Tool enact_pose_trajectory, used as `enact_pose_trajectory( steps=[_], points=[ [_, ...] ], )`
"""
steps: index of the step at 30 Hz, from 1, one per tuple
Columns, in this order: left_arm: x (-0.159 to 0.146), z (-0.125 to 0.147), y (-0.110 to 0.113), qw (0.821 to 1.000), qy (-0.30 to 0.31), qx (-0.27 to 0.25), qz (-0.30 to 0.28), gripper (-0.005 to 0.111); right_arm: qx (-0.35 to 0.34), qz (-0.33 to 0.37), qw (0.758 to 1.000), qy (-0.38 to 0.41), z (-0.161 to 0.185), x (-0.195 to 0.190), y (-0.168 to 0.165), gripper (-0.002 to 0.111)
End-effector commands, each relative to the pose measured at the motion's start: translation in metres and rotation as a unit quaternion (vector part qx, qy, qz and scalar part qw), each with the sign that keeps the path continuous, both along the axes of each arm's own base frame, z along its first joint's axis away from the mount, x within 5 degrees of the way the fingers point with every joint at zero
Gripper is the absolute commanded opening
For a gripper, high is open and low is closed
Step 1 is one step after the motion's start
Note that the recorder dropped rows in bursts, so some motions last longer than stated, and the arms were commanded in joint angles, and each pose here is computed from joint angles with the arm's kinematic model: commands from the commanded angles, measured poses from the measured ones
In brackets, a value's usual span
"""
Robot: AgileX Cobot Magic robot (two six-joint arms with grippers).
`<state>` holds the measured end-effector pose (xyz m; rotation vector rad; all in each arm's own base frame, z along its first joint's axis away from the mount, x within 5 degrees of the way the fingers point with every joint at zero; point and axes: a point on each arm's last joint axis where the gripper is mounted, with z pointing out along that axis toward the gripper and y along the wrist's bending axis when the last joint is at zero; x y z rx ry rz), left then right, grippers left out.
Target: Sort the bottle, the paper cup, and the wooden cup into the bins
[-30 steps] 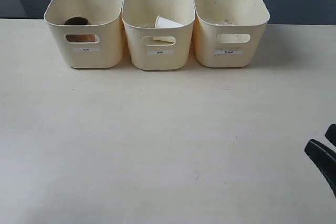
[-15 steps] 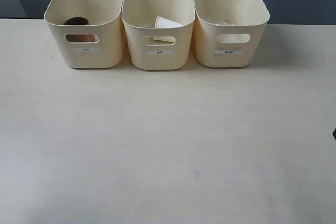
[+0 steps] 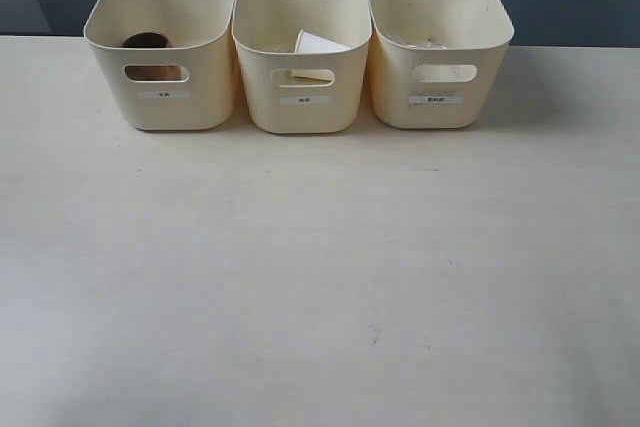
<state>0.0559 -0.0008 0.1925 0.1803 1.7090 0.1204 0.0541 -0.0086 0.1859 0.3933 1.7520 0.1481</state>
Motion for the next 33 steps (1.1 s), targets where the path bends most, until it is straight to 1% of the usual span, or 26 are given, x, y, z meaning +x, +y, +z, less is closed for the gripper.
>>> enact_pose_trajectory(
  steps=[1,15,17,21,29,33],
  points=[
    [-0.0002,0.0003,-0.0002,1.0,-0.004,-0.001,-0.002,0.0,-0.003,-0.014,1.0,-0.003,0.0,-0.0006,-0.0015,0.043],
    [-0.0002,0.0003,-0.0002,1.0,-0.004,-0.001,-0.002,0.0,-0.001,-0.013,1.0,-0.005,0.0001,-0.0005,-0.0013,0.043],
    [-0.0002,0.0005,-0.0002,1.0,-0.005,-0.001,-0.002,0.0,-0.023,-0.01,1.0,-0.002,0.0002,-0.0005,-0.0016,0.043],
    [-0.0002,0.0003,-0.0002,1.0,-0.004,-0.001,-0.002,0.0,-0.1,0.009,0.995,0.004,0.0009,-0.0003,-0.0013,0.043],
    [-0.0002,0.0003,-0.0002,1.0,-0.004,-0.001,-0.002,0.0,-0.153,0.021,0.988,0.009,0.0012,-0.0002,-0.0013,0.043],
    [-0.0002,0.0003,-0.0002,1.0,-0.004,-0.001,-0.002,0.0,-0.168,0.024,0.985,0.011,0.0012,-0.0002,-0.0012,0.043]
  ],
)
